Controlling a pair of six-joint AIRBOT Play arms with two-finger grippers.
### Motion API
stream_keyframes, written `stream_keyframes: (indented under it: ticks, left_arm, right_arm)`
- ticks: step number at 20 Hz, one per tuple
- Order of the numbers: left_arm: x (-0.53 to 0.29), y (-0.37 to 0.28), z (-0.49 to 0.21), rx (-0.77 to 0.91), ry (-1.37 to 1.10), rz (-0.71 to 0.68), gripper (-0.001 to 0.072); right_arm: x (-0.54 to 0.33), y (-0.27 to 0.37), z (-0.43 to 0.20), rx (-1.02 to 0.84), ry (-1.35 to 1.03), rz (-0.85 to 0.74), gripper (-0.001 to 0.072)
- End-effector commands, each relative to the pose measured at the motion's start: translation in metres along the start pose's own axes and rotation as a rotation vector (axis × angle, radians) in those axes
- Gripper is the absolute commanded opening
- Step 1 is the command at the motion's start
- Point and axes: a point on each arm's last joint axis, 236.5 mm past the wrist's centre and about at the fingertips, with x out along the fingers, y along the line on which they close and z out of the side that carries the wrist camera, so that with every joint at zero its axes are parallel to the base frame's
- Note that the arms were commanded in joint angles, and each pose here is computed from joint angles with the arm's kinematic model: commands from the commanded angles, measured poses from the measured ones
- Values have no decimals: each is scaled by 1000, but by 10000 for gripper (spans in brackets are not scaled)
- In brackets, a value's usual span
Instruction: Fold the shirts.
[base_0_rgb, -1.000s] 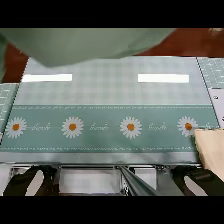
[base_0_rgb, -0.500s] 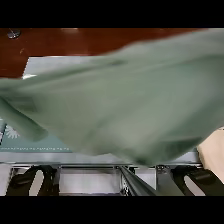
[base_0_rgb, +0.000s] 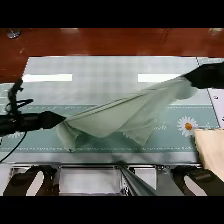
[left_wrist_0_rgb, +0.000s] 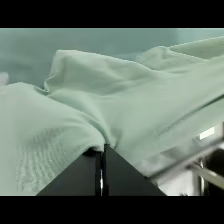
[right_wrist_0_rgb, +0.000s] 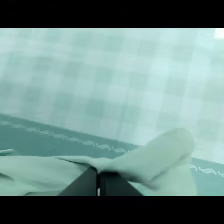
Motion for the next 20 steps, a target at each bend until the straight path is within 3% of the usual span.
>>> stream_keyframes:
  ticks: [1,6,7,8,9,10,13,15,17,20]
  left_arm:
    - [54,39,39,-34,-63,55,19]
    - [98,52,109,-69,-54,70,44]
    - [101,48,122,-64,-46,58,279]
    - [103,43,128,-54,-21,42,687]
    - [101,40,133,-34,15,35,707]
    - [92,44,137,-6,55,53,706]
    - [40,90,131,-50,152,223,705]
    - [2,129,111,-116,184,342,705]
    - [-15,153,80,-223,165,372,704]
    - [-5,178,-12,-441,244,357,703]
  right_arm:
    - [95,-25,13,70,16,-40,20]
    - [200,-25,26,182,146,6,21]
    - [213,-21,30,213,157,30,21]
    - [222,-15,37,244,162,61,90]
    - [226,-9,43,274,173,103,430]
    - [223,-6,49,282,190,150,627]
    - [183,-50,50,282,256,113,619]
    - [142,-106,25,277,341,-1,618]
    - [103,-167,-18,331,423,-160,618]
    - [88,-197,-88,541,413,-206,617]
